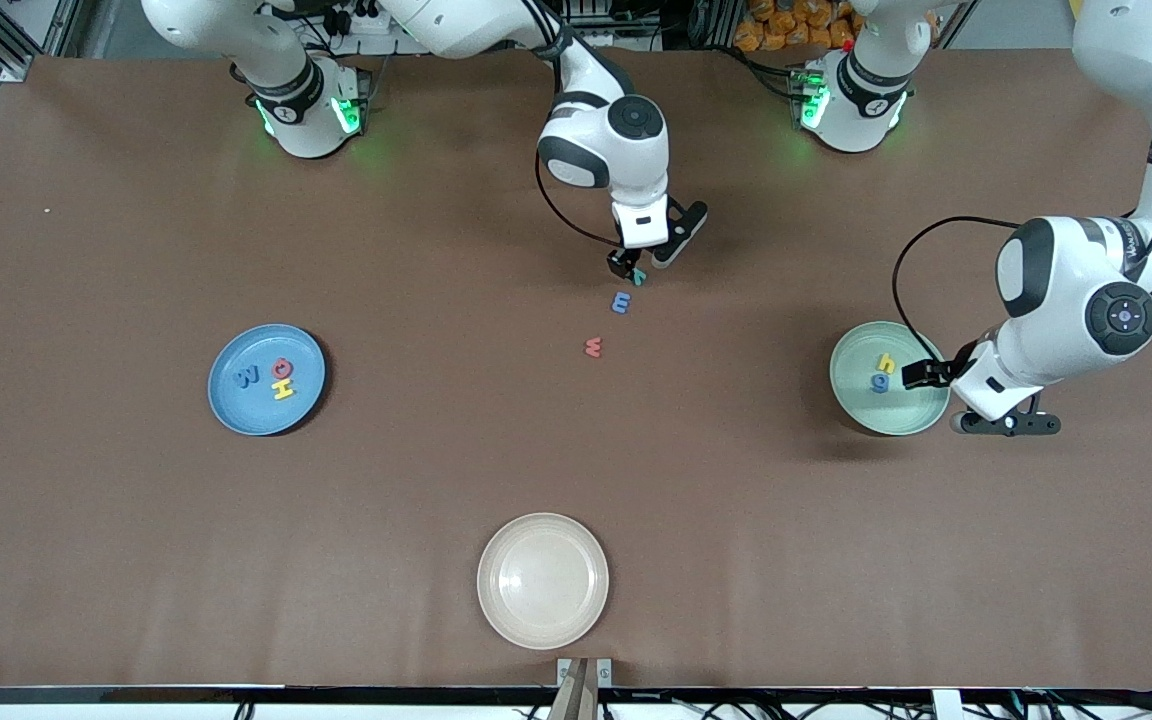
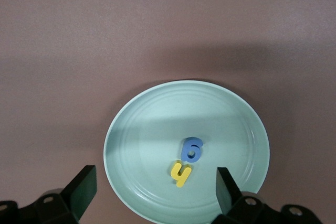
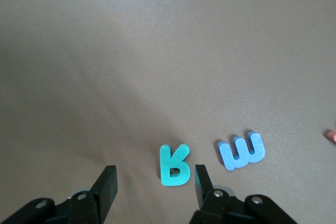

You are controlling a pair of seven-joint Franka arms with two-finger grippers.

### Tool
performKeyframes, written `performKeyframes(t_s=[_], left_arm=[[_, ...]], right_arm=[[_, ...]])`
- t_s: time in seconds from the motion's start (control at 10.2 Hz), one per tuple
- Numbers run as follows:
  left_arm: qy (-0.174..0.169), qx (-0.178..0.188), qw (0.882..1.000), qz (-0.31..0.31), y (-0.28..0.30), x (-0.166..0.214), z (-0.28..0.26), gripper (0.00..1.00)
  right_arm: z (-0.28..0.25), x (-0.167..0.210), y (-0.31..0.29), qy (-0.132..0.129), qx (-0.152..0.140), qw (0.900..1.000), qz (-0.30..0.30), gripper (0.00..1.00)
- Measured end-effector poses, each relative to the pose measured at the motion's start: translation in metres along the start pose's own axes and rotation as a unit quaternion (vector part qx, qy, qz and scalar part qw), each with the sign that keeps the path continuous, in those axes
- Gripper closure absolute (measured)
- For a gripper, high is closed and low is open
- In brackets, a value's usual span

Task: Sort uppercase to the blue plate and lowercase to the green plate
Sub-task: 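Lower the right gripper and grasp the teal R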

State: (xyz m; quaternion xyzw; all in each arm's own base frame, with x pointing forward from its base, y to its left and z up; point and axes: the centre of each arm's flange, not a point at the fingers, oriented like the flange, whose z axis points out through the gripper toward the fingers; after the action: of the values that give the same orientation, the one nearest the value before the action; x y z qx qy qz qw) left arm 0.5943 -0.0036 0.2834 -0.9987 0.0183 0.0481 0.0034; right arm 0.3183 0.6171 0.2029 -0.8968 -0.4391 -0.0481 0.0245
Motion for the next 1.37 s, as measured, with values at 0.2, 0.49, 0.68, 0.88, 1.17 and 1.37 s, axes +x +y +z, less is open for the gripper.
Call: performKeyframes(t_s=[0.2,0.49,0.68,0.88,1.17,1.37], left_arm=[[0.0,-0.001,1.0,-0.003,0.0,0.0,0.0,0.0],[-0.003,-0.015,1.0,-0.014,0.004,0.0,0.0,0.0],[-0.005,-0.016,1.0,-0.015,0.004,-0.001,0.002,0.0],[-0.007,-0.016,1.0,-0.015,0.004,-0.001,0.004,0.0],[-0.011,-0.017,1.0,-0.013,0.006,0.0,0.008,0.0],[-0.013,-0.017,1.0,-0.012,0.007,0.001,0.012,0.0]], right_arm=[[0.001,0.0,0.0,0.0,0.0,1.0,-0.004,0.31],[0.006,-0.002,0.0,-0.004,0.0,1.0,-0.015,0.31],[0.009,-0.002,0.0,-0.005,0.0,1.0,-0.017,0.31],[0.011,0.0,0.0,-0.004,0.0,1.0,-0.018,0.3],[0.014,0.0,0.0,-0.005,-0.001,1.0,-0.021,0.3],[0.019,0.002,0.0,-0.003,-0.001,1.0,-0.022,0.3]])
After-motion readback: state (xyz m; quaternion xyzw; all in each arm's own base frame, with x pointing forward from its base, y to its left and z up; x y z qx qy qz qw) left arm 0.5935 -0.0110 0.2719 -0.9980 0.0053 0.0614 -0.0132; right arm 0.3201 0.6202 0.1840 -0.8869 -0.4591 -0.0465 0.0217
